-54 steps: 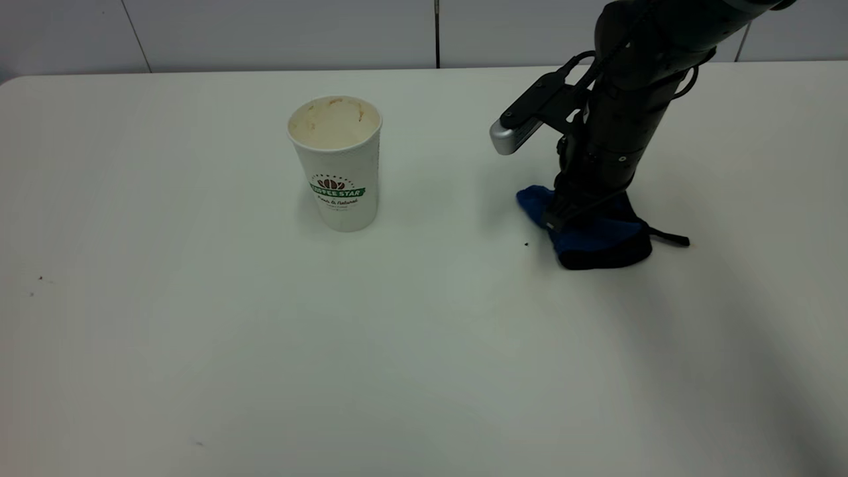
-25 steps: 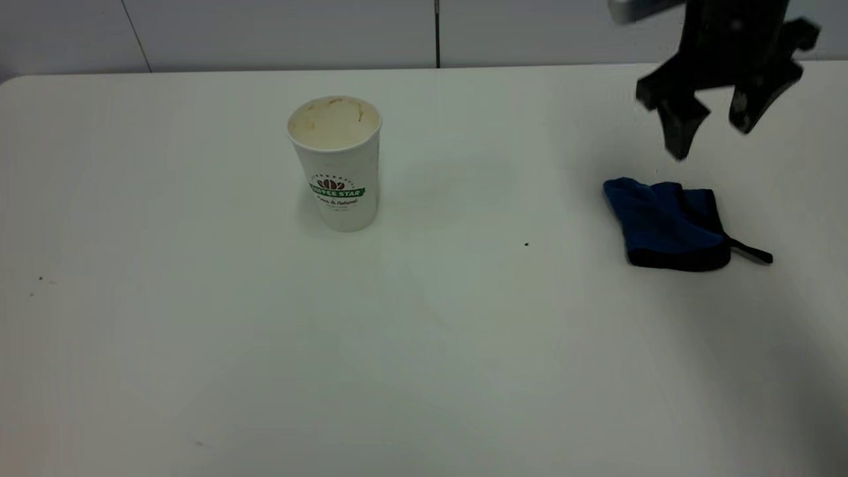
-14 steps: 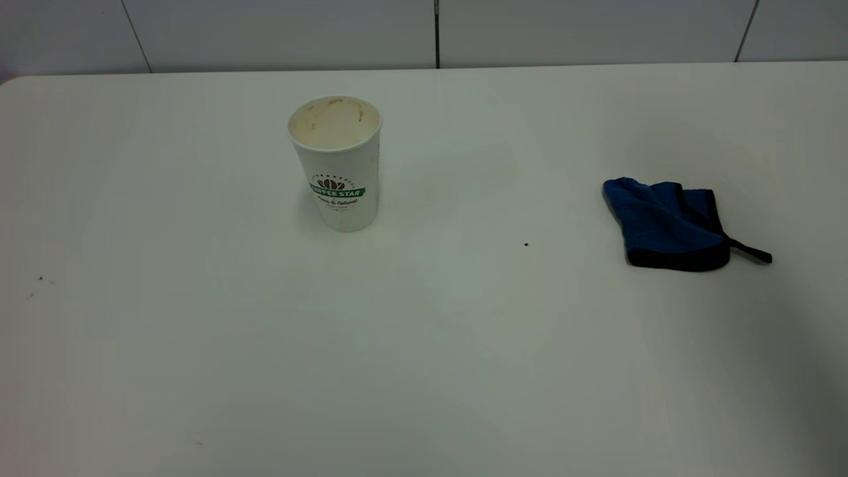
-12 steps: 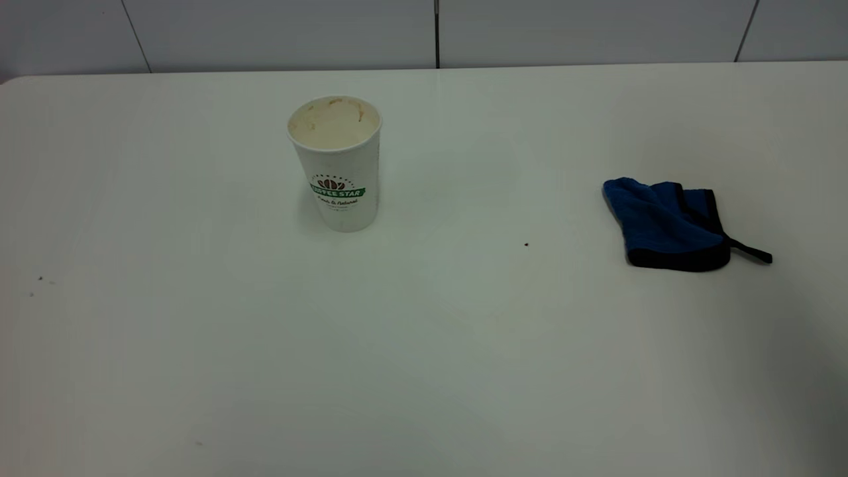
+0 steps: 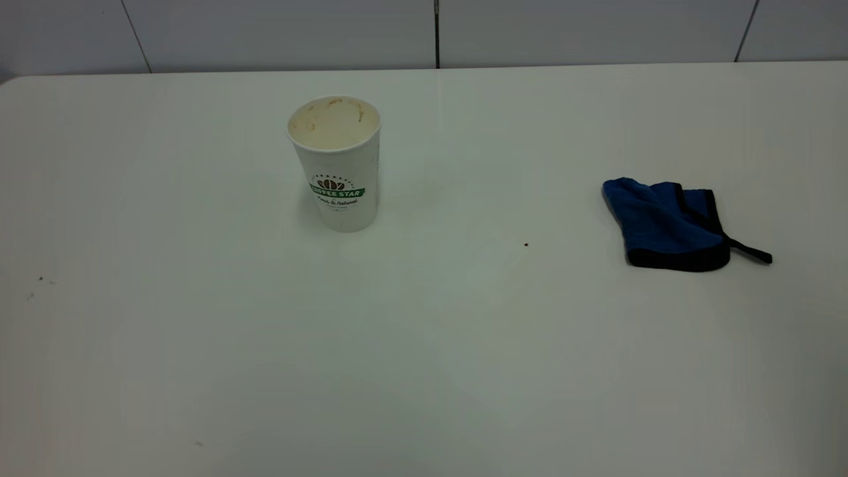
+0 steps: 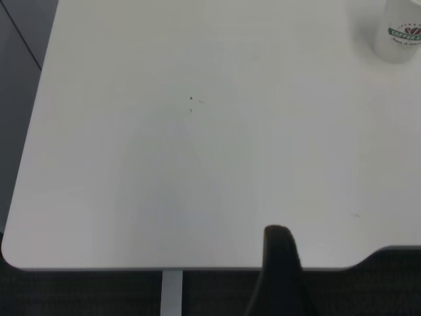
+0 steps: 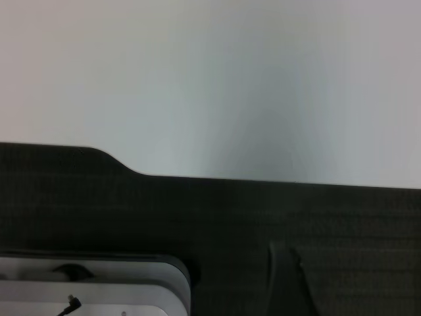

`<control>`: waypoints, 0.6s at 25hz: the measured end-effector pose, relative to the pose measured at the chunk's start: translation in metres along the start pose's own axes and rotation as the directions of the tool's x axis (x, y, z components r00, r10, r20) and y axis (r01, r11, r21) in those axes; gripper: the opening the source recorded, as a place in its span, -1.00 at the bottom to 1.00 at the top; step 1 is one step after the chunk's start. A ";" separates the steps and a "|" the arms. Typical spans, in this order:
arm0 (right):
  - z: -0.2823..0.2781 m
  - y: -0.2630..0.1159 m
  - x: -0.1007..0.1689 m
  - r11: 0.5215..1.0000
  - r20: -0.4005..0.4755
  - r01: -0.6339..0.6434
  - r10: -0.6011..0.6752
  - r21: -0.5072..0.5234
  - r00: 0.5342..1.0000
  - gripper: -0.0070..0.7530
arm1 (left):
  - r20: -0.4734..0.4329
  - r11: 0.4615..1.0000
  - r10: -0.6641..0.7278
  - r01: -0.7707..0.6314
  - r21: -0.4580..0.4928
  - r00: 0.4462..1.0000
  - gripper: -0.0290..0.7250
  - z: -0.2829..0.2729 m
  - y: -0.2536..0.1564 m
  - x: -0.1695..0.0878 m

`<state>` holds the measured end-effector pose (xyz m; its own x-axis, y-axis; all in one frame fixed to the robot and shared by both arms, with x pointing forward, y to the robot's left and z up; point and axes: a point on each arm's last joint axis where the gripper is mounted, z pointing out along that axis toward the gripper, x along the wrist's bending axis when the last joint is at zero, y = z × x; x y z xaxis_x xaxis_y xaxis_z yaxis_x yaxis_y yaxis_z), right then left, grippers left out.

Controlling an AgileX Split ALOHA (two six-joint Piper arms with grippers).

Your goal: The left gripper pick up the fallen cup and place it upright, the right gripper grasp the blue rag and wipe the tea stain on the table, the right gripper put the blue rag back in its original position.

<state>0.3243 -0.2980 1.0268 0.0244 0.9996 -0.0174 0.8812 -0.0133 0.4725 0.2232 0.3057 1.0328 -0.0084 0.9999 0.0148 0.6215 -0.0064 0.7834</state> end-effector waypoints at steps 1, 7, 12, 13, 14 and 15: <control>-0.003 -0.005 0.000 1.000 -0.008 -0.009 0.009 -0.017 1.000 0.43 | 0.000 1.000 0.000 0.000 0.000 1.000 0.58 0.000 0.000 0.000; -0.016 -0.024 0.000 0.993 -0.041 -0.029 0.024 -0.115 0.999 0.43 | 0.000 1.000 0.000 0.000 0.000 1.000 0.58 0.000 0.000 0.000; -0.028 -0.035 -0.002 0.973 -0.052 -0.037 0.026 -0.226 0.998 0.43 | 0.000 1.000 0.000 0.000 0.000 1.000 0.58 0.000 0.000 0.000; -0.030 -0.037 -0.002 0.969 -0.054 -0.038 0.026 -0.244 0.998 0.43 | 0.000 1.000 0.000 0.000 0.000 1.000 0.58 0.000 0.000 0.000; -0.032 -0.040 -0.002 0.963 -0.056 -0.040 0.026 -0.266 0.998 0.43 | 0.000 1.000 0.000 0.000 0.000 1.000 0.58 0.000 0.000 0.000; -0.034 -0.042 -0.003 0.957 -0.058 -0.042 0.026 -0.287 0.998 0.43 | 0.000 1.000 0.000 0.000 0.000 1.000 0.58 0.000 0.000 0.000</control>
<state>0.2709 -0.2991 1.0371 0.0198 0.9987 0.0464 0.7065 -0.0469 0.7061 0.2232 0.3057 1.0328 -0.0084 0.9999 0.0148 0.6215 -0.0064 0.7834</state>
